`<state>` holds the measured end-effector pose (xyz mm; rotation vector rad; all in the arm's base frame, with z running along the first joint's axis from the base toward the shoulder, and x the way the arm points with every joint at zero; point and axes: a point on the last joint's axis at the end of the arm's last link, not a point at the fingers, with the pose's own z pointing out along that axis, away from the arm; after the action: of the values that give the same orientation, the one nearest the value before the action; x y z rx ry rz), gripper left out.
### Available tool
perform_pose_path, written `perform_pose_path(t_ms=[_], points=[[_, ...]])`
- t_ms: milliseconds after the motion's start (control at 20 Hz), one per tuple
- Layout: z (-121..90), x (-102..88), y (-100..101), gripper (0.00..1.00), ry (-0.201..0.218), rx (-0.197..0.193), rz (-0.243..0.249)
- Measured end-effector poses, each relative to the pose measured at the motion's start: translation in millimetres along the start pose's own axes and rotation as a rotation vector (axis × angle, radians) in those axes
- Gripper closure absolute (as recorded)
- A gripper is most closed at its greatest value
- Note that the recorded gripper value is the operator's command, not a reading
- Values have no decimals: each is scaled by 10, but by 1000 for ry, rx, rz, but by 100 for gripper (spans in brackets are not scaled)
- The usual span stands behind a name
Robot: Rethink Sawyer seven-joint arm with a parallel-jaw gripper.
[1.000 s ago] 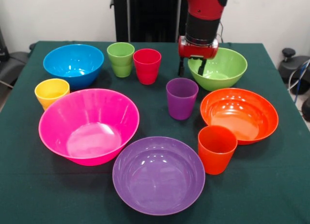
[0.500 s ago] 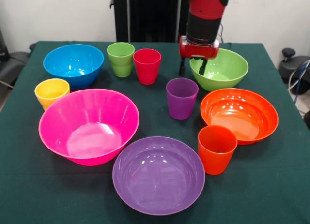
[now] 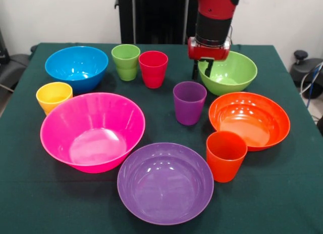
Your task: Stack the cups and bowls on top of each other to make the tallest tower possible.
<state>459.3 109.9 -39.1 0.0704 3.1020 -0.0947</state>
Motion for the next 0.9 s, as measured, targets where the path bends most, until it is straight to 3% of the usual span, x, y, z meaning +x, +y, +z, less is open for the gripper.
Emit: perform_pose_path(t_ms=[150, 900], points=[[-93, -86, 12, 100, -25, 0, -2], [-197, -155, 66, 100, -52, 2, -16]])
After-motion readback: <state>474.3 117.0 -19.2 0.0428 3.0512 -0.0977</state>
